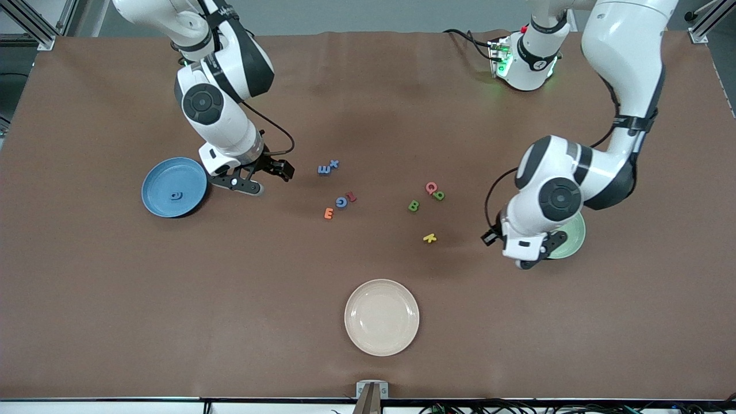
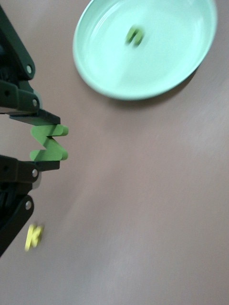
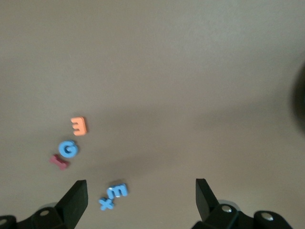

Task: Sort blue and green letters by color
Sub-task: 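Release the e on the blue plate while the left gripper carries the N, then place the N with the left gripper while the right gripper reaches the G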

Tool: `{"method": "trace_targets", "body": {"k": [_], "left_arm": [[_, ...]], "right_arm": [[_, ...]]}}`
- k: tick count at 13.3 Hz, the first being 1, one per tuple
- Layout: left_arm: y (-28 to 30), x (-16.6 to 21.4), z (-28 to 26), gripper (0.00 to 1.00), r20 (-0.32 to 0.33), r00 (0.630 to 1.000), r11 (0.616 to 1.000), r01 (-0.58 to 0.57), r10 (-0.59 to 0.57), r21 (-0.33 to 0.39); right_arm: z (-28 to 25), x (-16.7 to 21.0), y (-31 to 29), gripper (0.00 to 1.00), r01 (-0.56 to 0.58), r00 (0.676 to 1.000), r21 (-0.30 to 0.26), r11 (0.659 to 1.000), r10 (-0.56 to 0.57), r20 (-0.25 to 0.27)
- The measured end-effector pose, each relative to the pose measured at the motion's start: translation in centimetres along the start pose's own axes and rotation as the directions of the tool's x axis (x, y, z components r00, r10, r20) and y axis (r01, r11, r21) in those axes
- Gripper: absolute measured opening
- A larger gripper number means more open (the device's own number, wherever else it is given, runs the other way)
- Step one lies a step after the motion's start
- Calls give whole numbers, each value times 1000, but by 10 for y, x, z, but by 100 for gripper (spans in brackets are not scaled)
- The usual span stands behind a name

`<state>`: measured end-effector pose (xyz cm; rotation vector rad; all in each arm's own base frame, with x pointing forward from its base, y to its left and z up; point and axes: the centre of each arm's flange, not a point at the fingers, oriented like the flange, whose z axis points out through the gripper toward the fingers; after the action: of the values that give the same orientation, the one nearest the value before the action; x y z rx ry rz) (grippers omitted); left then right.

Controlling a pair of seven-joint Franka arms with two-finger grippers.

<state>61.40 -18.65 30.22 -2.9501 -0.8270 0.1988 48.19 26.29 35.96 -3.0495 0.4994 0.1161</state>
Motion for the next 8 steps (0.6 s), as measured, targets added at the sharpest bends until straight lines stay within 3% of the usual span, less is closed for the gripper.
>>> {"method": "trace_targets", "body": {"k": [4,8], "left_arm": [[-91,45,22,33,59,991,992,-120,118,32],[-139,55,69,33,76,976,979,-205,204,5]], "right_arm": [[-12,15,-1,100,-97,995,5,995,97,1],[11,-2,-48,98,-334,942,-11,942,334,5]]}}
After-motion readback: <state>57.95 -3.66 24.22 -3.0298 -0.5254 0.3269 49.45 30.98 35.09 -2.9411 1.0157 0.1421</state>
